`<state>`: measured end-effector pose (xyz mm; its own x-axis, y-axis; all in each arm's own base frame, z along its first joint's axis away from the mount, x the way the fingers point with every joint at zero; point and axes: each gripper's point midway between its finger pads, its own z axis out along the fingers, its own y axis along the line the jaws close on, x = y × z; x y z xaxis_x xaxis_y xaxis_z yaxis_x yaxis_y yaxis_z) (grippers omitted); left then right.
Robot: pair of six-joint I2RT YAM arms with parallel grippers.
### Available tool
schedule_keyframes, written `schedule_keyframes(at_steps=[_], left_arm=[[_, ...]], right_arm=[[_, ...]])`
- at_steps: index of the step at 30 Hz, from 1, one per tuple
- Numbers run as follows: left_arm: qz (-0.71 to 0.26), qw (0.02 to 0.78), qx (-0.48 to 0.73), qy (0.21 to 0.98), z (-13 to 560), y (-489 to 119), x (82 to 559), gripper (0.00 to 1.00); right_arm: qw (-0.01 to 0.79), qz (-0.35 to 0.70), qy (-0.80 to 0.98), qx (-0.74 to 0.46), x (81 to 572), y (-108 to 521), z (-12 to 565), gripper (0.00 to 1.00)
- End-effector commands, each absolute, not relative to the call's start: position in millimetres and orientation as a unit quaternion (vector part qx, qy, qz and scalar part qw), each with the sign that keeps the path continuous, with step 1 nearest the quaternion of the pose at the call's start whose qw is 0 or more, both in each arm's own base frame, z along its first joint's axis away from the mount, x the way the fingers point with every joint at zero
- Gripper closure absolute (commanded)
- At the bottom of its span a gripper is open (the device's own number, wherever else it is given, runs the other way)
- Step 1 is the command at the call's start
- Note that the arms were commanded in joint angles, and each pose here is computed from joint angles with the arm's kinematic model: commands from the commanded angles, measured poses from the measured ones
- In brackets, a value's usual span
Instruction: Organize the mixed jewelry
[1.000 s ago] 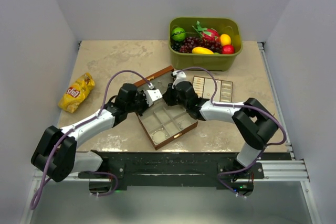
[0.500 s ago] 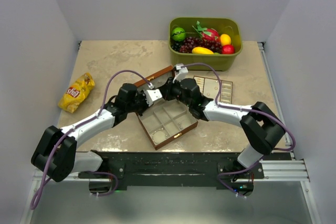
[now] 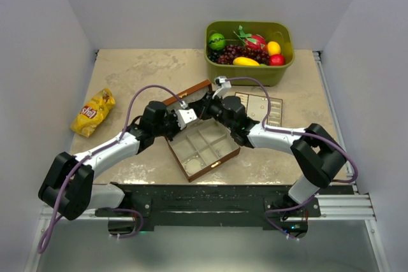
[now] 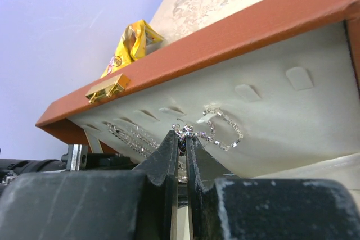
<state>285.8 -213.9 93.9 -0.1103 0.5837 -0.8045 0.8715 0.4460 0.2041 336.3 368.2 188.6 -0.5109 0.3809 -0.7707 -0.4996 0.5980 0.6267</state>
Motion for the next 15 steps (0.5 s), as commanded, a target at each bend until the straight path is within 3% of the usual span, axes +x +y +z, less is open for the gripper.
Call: schedule_keyframes(at_steps=[1,15], left_arm=[[-0.215,0.415,0.518,0.716,91,-228,268,1.00],[-0.224,0.444,0.521,0.694,110,-233,266,1.00]], right_arm=[[0.515,0.471,0.716,-0.019,342,367,212,0.98],[0.486,0.404,0.774,-0.042,336,354,143,0.98]])
